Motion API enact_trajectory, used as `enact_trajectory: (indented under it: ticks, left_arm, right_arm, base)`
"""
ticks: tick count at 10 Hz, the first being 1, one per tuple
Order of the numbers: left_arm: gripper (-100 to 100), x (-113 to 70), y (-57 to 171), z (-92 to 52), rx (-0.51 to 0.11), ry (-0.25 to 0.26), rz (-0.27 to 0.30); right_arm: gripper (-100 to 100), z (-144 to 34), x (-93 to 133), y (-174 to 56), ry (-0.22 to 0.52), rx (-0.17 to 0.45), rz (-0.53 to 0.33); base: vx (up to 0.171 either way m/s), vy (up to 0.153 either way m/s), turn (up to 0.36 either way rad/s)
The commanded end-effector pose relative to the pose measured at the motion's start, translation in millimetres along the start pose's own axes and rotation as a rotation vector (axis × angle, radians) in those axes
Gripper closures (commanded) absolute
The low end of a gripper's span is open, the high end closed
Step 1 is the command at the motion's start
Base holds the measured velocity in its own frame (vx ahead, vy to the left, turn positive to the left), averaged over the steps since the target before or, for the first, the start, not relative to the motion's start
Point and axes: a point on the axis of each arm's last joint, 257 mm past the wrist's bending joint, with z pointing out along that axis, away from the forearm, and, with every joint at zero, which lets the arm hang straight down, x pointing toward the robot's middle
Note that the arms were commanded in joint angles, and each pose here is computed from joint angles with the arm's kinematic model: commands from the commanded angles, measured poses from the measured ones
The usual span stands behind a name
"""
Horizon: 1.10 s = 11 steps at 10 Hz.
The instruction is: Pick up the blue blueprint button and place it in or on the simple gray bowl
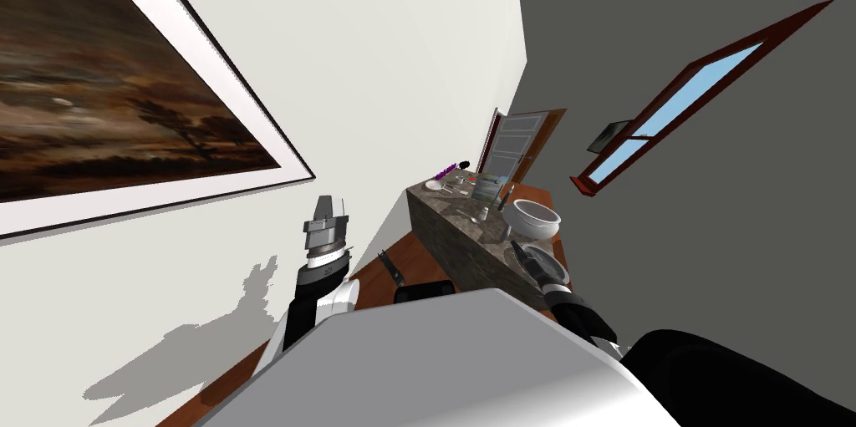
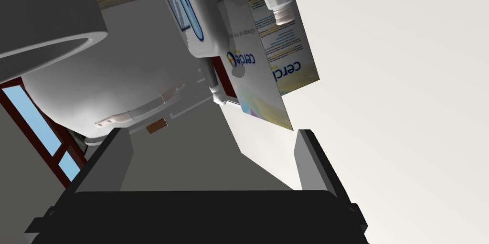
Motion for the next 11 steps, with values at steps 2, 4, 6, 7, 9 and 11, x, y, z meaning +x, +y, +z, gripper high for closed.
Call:
enact_trajectory:
  ticks: [2, 4, 6, 7, 9, 11]
  left_arm:
    - [0, 0.0, 0, 0.0, 0.0, 0.0, 0.0]
    - [0, 0.0, 0, 0.0, 0.0, 0.0, 0.0]
    - [0, 0.0, 0, 0.0, 0.0, 0.0, 0.0]
    - [0, 0.0, 0, 0.0, 0.0, 0.0, 0.0]
    - [0, 0.0, 0, 0.0, 0.0, 0.0, 0.0]
    - [0, 0.0, 0, 0.0, 0.0, 0.0, 0.0]
  right_arm:
    - [-100, -0.2, 0, 0, 0.0, 0.0, -0.001]
    - [-100, -0.2, 0, 0, 0.0, 0.0, -0.001]
    - [-100, -0.2, 0, 0, 0.0, 0.0, -0.001]
    - [-100, -0.2, 0, 0, 0.0, 0.0, -0.001]
    - [-100, -5.9, 1, -25, 0.011, 0.065, -0.029]
    - [-100, -5.9, 1, -25, 0.011, 0.065, -0.029]
  base:
    - [-0.007, 0.007, 0.004]
    - [-0.016, 0.019, 0.006]
    - [-0.006, 0.007, 0.001]
    - [0.009, -0.011, 0.0]
    - [0.033, -0.037, -0.021]
    - [-0.001, 0.002, -0.001]
